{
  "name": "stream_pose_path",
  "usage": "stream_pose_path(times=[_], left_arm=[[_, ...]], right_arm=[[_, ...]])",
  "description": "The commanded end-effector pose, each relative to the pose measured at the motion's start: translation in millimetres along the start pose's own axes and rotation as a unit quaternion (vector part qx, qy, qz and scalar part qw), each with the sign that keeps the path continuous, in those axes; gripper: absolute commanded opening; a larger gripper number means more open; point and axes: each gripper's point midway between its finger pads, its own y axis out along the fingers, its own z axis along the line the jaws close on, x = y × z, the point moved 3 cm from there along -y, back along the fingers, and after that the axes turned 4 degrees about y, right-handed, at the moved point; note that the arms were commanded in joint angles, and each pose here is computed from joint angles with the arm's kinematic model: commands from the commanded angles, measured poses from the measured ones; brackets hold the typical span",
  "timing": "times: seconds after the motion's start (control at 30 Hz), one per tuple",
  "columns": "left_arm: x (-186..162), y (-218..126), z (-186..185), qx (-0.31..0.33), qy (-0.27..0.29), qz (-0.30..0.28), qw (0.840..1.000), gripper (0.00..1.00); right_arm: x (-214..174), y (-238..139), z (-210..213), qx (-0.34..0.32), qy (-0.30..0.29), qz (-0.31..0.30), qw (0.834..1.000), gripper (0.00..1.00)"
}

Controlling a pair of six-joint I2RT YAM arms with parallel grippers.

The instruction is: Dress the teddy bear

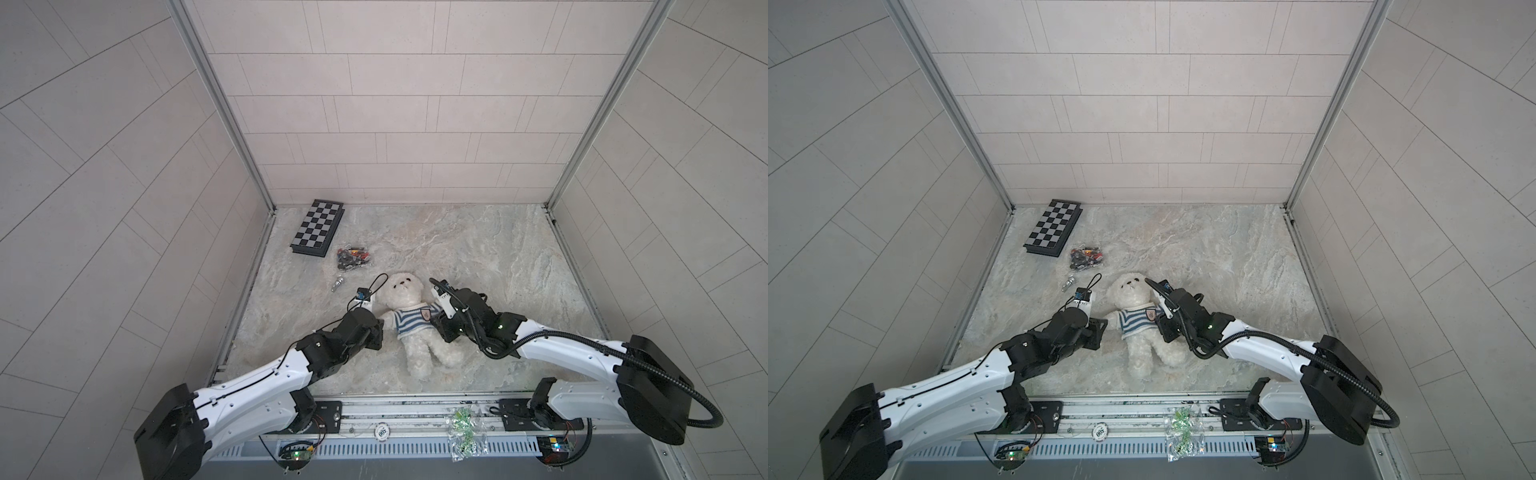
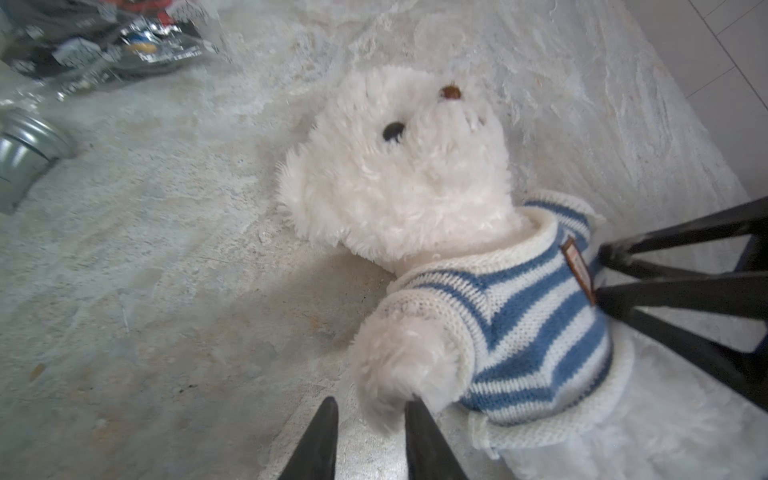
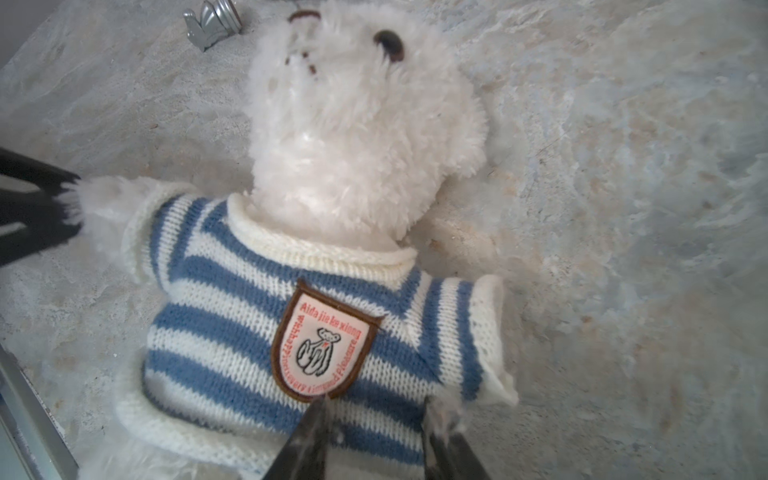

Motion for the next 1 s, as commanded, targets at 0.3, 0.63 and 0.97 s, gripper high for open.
stream_pose_path(times=[0.3, 0.63, 0.97], left_arm=[[34, -5, -69, -0.092, 0.016, -0.011, 0.996, 0.37], [27, 44, -93, -0.106, 0.012, 0.037, 0.994, 0.29], [11, 61, -63, -0.069, 0.000, 0.061, 0.996, 0.20]], right_arm=[[12, -18, 6, 0.011, 0.019, -0.055, 0.998, 0.34], [8, -31, -52, -0.048, 0.071, -0.063, 0.994, 0.31], [12, -6, -56, -0.011, 0.061, -0.034, 0.997, 0.35]])
